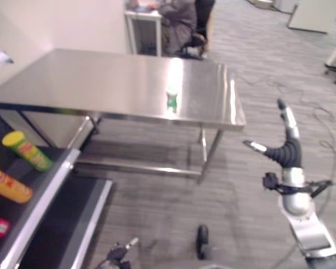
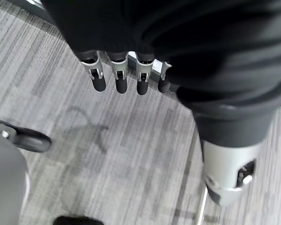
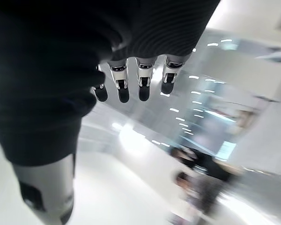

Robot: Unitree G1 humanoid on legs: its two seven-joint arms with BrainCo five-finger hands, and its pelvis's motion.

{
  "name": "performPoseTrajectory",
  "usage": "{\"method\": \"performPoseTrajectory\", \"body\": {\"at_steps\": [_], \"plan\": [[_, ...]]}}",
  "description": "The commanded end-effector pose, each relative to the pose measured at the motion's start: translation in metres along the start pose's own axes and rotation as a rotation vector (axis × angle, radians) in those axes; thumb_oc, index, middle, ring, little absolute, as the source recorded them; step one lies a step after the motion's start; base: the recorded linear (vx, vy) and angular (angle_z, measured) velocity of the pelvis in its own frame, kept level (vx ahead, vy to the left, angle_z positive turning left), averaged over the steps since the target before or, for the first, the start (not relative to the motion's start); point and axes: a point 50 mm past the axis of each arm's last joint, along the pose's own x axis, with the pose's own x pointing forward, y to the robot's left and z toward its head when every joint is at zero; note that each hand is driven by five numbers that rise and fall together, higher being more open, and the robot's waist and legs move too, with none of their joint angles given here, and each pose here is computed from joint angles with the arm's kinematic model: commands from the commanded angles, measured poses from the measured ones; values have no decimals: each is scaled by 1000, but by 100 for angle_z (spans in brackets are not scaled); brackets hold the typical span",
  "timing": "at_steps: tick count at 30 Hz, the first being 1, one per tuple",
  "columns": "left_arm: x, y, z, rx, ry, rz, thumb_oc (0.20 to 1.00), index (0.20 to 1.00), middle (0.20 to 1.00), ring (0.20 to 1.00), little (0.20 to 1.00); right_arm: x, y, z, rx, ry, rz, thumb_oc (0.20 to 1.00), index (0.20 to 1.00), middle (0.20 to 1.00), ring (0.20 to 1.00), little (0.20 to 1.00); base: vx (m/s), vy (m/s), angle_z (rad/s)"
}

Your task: Put the goods on the table back onto the shelves and tidy them up.

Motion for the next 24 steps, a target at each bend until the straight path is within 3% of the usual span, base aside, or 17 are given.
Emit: {"method": "performPoseTrajectory", "body": {"at_steps": [1, 5, 14, 24], "plan": [[3, 15, 17, 19, -71, 43, 1000, 1000, 1000, 1000, 1000, 14, -8, 27, 67, -181, 10, 1000, 1000, 1000, 1000, 1000, 235, -139, -7], [3, 6, 34, 30, -131, -9, 1000, 1000, 1000, 1000, 1000, 28, -1, 25, 236, -176, 116, 1000, 1000, 1000, 1000, 1000, 162, -88, -4], [3, 1, 19, 27, -74, -25, 1000, 1000, 1000, 1000, 1000, 21, 10, 0, 241, -40, 285, 1000, 1000, 1000, 1000, 1000, 126, 121, 29], [3, -17, 25, 254, -102, -106, 1000, 1000, 1000, 1000, 1000, 19, 14, -3, 242, 0, 243, 1000, 1000, 1000, 1000, 1000, 12, 315, 3]]}}
